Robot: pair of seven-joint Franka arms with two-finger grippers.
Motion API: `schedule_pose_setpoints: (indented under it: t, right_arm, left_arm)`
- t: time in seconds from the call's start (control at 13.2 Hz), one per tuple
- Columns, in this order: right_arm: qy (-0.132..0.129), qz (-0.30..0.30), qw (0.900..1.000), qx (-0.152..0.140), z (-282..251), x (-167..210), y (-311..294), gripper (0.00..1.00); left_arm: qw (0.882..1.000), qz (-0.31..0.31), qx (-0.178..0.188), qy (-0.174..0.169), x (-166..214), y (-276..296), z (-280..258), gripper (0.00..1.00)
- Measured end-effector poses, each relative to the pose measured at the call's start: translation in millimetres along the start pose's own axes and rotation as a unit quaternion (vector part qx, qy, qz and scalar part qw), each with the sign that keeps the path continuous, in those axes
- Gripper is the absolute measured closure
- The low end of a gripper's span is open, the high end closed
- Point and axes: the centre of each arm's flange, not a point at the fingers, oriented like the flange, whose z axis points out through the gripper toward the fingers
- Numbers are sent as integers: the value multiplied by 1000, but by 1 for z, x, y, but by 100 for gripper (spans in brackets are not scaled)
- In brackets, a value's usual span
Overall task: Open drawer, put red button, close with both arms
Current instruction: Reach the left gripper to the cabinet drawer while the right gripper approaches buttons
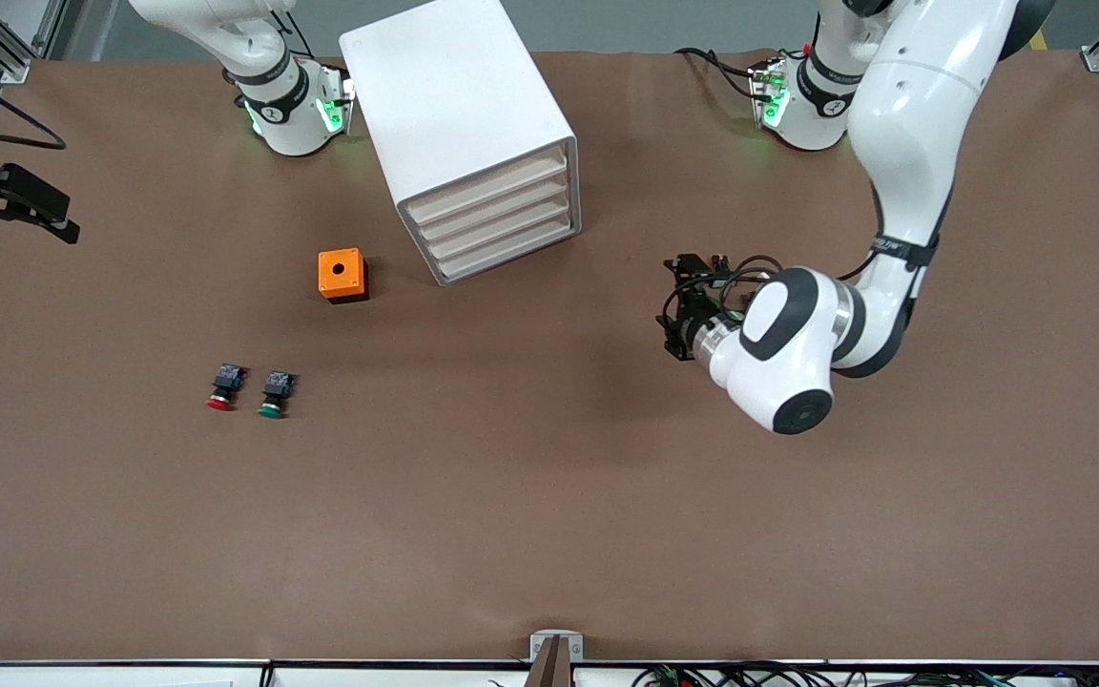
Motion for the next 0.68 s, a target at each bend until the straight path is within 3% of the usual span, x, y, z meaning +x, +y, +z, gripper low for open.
schedule_pose_setpoints:
  t: [0.3,0.53,0.68]
  right_arm:
    - [-23,-1,1000,-12,87,57,-5,0]
    - [-38,8,999,-19,138,82,6,0]
    - [-41,14,999,-23,164,94,15,0]
  left_arm:
    - [990,-51,102,-84,-27,22,57,0]
    - [985,-88,127,-71,-45,25,93,0]
    - [987,-91,117,-60,-71,16,115,0]
